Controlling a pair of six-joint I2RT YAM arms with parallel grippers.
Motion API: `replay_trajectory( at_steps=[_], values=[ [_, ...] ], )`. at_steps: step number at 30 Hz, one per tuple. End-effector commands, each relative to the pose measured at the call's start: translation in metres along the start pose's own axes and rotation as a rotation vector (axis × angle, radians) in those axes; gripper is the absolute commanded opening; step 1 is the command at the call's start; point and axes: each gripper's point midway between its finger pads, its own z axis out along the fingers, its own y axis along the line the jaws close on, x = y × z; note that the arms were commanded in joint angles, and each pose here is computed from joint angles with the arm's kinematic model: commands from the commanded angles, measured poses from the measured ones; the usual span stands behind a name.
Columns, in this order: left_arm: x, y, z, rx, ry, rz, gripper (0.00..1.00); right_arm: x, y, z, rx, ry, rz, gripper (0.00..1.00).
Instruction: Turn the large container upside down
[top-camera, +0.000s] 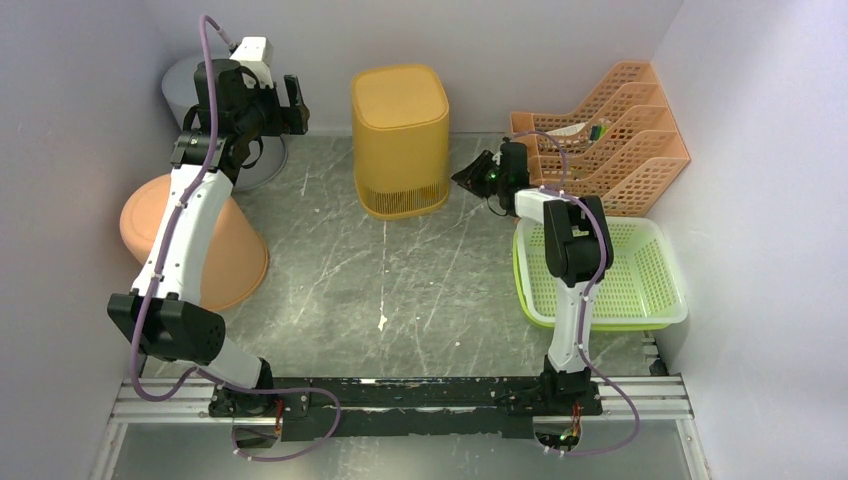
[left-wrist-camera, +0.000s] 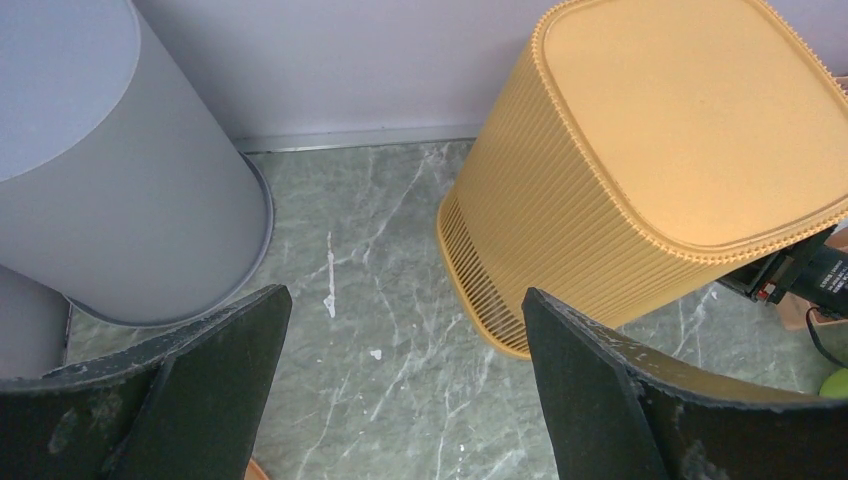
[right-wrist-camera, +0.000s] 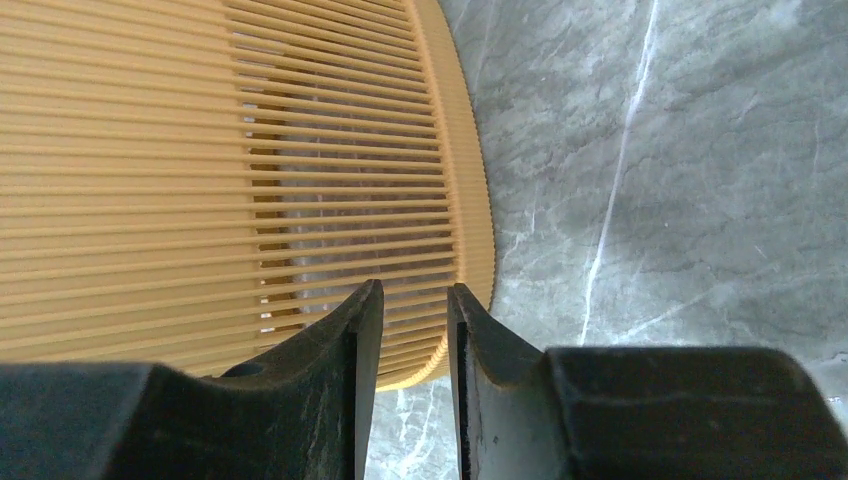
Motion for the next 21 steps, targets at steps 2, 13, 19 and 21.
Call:
replay_trajectory(
  at_steps=[2,13,19,21],
  values=[
    [-0.016,-0.009,-0.002,0.032,-0.044,-0.001,0.99,-0.016,0.015,-0.005,0.011,-0.021,-0.075,0.29],
    [-0.046,-0.023,-0.010,0.087,-0.095,-0.011,0.99,-0.017,0.065,0.035,0.027,0.103,-0.318,0.29],
    [-0.046,-0.029,-0.017,0.111,-0.090,0.005,0.99,0.030,0.116,0.057,-0.065,0.178,-0.351,0.29],
    [-0.047,-0.027,-0.022,0.103,-0.096,0.012,0.99,0.054,0.137,0.061,-0.114,0.206,-0.360,0.29]
  ],
)
